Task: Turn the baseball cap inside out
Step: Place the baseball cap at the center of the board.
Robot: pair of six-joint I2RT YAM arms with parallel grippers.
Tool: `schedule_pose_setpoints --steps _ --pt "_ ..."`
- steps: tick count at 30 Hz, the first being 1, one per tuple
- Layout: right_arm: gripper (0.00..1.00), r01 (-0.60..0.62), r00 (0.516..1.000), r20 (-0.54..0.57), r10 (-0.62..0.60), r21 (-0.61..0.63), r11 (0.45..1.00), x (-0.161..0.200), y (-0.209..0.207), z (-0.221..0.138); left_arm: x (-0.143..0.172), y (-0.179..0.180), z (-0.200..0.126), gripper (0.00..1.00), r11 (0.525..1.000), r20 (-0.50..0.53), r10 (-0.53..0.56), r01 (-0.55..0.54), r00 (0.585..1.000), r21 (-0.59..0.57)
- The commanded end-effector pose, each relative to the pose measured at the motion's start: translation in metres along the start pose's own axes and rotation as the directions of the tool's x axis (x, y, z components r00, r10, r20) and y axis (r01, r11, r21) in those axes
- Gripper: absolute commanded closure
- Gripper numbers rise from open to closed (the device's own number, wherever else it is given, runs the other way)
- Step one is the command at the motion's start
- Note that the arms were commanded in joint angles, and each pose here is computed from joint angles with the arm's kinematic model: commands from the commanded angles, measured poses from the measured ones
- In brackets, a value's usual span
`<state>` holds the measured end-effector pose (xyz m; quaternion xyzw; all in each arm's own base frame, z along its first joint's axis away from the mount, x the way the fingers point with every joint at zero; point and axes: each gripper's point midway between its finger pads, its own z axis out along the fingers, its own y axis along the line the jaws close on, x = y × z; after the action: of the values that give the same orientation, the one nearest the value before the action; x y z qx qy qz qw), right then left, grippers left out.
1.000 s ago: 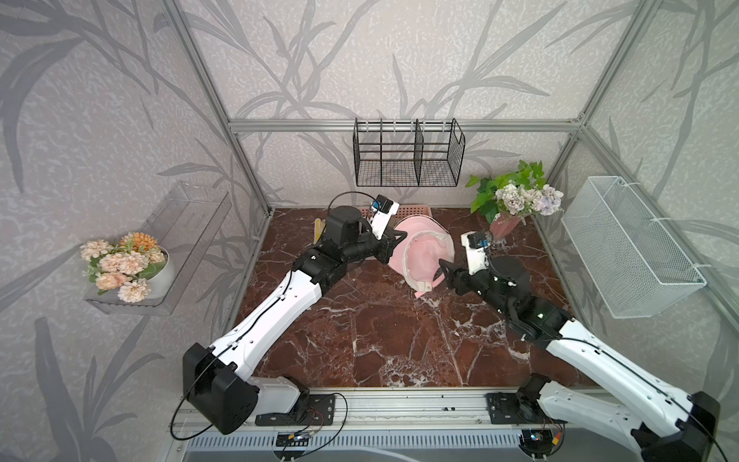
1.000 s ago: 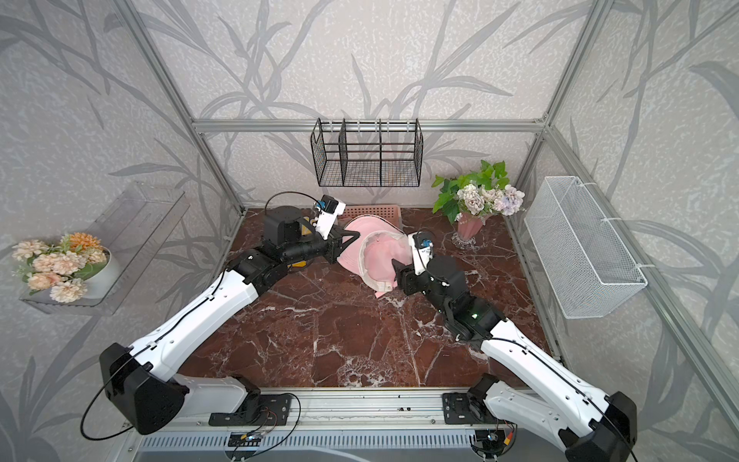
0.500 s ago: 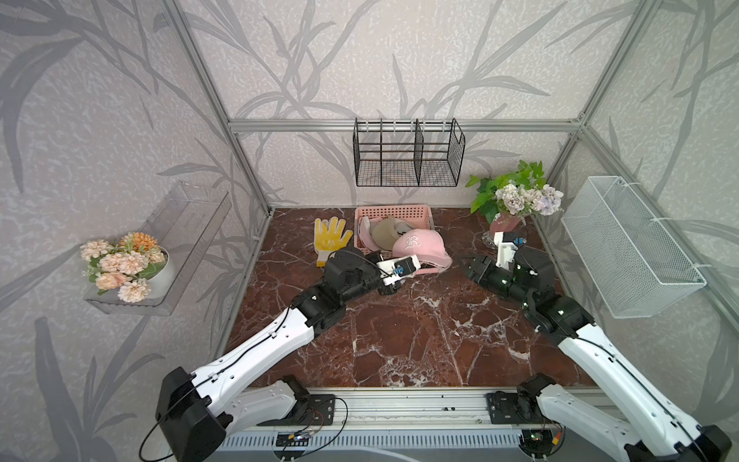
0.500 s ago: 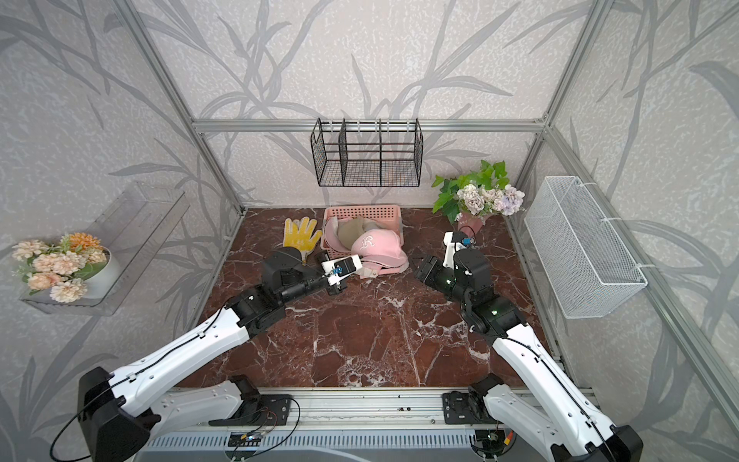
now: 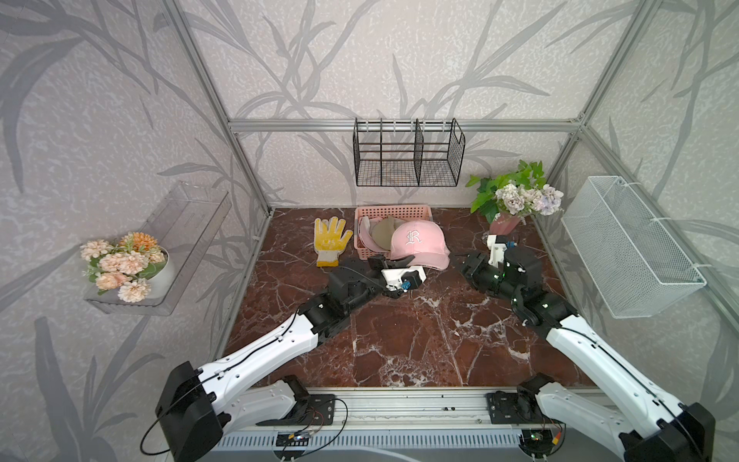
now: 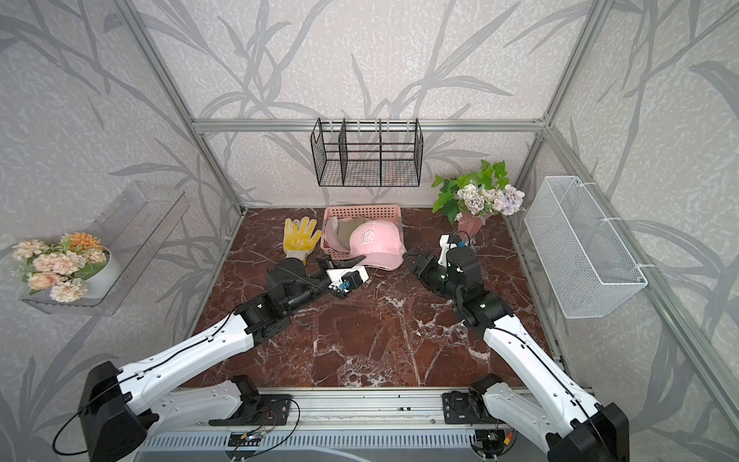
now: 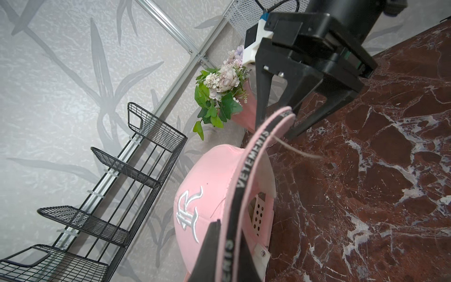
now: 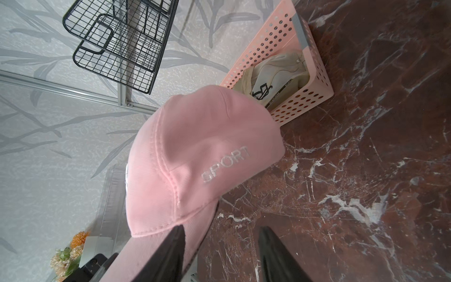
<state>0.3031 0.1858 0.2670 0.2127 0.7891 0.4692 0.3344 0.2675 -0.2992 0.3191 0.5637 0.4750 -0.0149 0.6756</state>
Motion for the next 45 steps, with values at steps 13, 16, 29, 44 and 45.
schedule_pose_setpoints --steps 13,16,29,44,45 --pt "0.66 -0.04 0.999 0.019 0.041 -0.028 0.999 -0.004 -0.006 0.02 -0.029 -0.004 0.0 1.0 1.0 0.123 -0.001 0.003 0.992 -0.019" --pt "0.76 -0.036 0.999 0.031 0.037 -0.016 0.999 -0.006 -0.01 0.02 -0.032 -0.007 -0.003 1.0 1.0 0.145 -0.022 0.023 0.989 -0.005" --pt "1.0 0.151 0.987 -0.021 -0.156 -0.153 0.977 0.006 0.011 0.029 -0.044 0.003 -0.043 0.15 0.906 0.189 -0.42 0.422 0.888 0.034" --pt "1.0 0.339 0.863 -0.212 -0.458 -0.428 0.838 0.105 0.065 0.074 0.022 0.084 -0.097 0.05 0.379 0.239 -0.824 0.814 0.513 -0.439" --pt "1.0 0.333 0.861 -0.213 -0.462 -0.452 0.827 0.111 0.071 0.08 0.026 0.087 -0.103 0.05 0.345 0.257 -0.828 0.815 0.498 -0.466"
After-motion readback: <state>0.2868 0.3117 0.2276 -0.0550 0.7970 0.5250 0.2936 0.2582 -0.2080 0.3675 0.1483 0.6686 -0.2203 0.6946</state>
